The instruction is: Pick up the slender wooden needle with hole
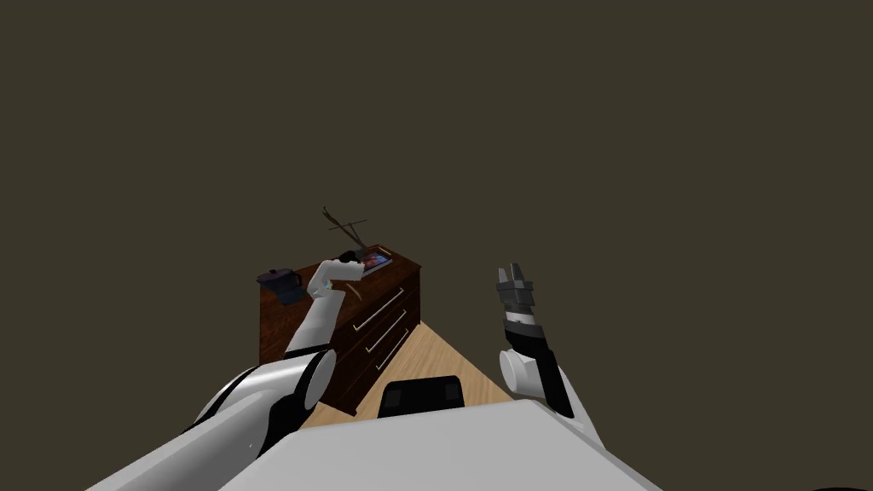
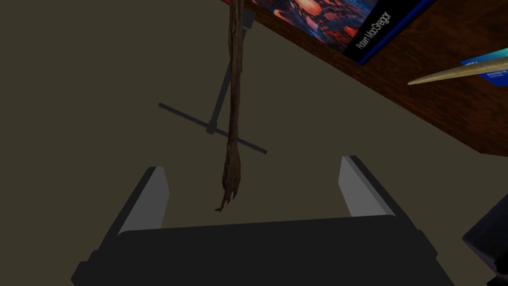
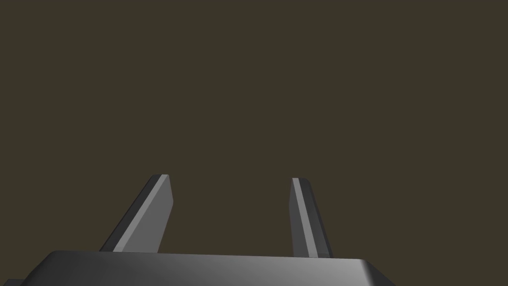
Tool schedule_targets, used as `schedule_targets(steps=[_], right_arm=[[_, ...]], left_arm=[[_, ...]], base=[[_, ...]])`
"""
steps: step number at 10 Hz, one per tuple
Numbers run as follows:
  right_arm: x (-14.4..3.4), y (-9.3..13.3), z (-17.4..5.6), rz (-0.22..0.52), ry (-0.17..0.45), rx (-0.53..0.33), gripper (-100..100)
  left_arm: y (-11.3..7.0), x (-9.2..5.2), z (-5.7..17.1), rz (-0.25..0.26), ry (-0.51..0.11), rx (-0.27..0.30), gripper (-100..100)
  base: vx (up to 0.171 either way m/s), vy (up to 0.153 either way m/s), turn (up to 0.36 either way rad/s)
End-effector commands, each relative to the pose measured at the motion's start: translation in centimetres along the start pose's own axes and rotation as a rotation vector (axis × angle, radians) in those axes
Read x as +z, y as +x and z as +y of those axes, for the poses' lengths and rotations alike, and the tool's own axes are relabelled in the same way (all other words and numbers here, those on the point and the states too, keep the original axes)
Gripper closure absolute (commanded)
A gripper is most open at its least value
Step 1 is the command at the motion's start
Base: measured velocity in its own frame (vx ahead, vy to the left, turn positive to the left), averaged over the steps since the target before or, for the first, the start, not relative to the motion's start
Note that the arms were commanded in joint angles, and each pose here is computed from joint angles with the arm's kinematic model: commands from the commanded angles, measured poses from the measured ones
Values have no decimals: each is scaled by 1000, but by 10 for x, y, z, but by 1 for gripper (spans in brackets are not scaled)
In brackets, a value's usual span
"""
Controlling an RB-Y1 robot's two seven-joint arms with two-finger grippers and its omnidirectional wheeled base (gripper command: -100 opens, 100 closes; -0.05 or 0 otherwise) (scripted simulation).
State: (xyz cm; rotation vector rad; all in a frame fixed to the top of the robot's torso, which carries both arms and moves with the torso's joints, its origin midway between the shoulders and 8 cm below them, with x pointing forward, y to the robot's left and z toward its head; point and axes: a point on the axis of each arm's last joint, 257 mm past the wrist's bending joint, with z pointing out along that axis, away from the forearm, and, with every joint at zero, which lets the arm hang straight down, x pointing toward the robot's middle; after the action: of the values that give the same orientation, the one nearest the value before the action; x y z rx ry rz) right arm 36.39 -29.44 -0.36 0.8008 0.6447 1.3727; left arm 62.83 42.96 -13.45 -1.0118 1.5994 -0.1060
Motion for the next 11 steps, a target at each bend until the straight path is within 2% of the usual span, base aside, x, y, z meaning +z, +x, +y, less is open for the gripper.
schedule_targets(steps=[1, 2, 3, 4, 5, 6, 7, 8, 9, 10, 11], right_arm=[[0, 0, 0, 0, 0, 0, 0], [0, 0, 0, 0, 0, 0, 0], [0, 0, 0, 0, 0, 0, 0], [0, 0, 0, 0, 0, 0, 0], [0, 0, 0, 0, 0, 0, 0], [0, 0, 0, 0, 0, 0, 0], [0, 0, 0, 0, 0, 0, 0], [0, 0, 0, 0, 0, 0, 0], [0, 0, 0, 0, 0, 0, 0], [0, 0, 0, 0, 0, 0, 0], [0, 0, 0, 0, 0, 0, 0]], left_arm=[[12, 5, 13, 42, -57, 13, -100], [11, 9, 9, 65, -72, 23, -100], [21, 11, 21, 93, -111, 28, -100], [23, 10, 25, 102, -125, 28, -100], [26, 13, 24, 138, -151, 37, -100], [36, 13, 36, 165, -187, 42, -100], [36, 15, 32, 197, -201, 47, -100], [49, 14, 46, 231, -244, 54, -100], [47, 14, 41, 263, -255, 56, -100], [62, 12, 56, 302, -301, 65, -100], [62, 11, 52, 336, -310, 66, -100]], base=[[-10, 30, -36], [-8, 51, -29], [-4, 43, -23], [-5, 13, 1], [-8, 25, -22], [-8, 29, -21], [-6, 36, -25], [-1, 37, -15], [1, 43, -21], [1, 38, -15], [1, 40, -22]])
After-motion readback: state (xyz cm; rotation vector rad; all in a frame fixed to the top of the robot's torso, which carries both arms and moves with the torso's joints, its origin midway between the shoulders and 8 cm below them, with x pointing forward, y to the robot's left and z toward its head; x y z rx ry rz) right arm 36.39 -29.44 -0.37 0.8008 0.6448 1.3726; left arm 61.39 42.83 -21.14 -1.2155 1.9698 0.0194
